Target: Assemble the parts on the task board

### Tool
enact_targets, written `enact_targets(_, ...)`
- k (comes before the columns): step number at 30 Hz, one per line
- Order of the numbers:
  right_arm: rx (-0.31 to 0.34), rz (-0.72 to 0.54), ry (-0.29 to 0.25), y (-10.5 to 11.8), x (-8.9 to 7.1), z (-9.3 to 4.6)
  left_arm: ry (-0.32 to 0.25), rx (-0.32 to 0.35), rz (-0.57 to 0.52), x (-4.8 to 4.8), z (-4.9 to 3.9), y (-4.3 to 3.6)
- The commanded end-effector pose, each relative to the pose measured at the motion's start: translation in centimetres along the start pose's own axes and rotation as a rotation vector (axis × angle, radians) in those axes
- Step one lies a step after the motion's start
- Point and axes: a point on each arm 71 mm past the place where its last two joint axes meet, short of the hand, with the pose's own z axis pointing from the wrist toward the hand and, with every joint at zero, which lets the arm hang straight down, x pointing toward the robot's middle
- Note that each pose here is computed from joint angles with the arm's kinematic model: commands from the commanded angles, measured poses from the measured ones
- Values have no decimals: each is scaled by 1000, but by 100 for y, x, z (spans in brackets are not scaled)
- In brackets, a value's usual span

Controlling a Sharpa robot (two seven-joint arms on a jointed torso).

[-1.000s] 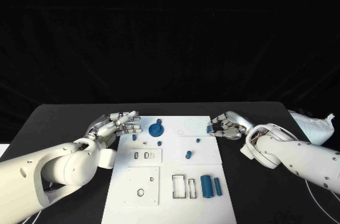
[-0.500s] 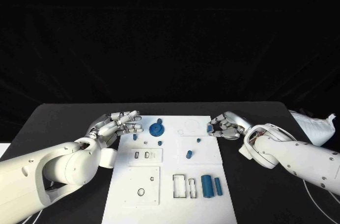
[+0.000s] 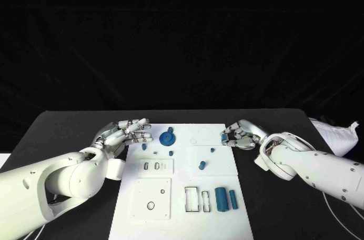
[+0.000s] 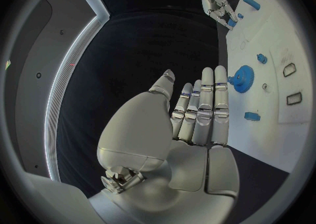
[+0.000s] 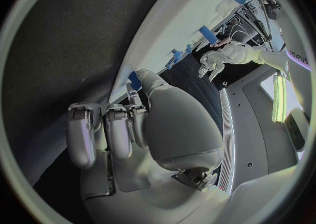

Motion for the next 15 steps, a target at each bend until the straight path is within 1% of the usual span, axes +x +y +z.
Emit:
enact_targets(1,1,-9,18,4,25,2,21,7,-2,23,0,-7)
enact_targets(10,-3,-11,-6,15,13,4,20,7,-2,19,-2,-8)
enact_targets(15,-23,-11,-50,47,-11,4,20,7,-2,19,-1,-7)
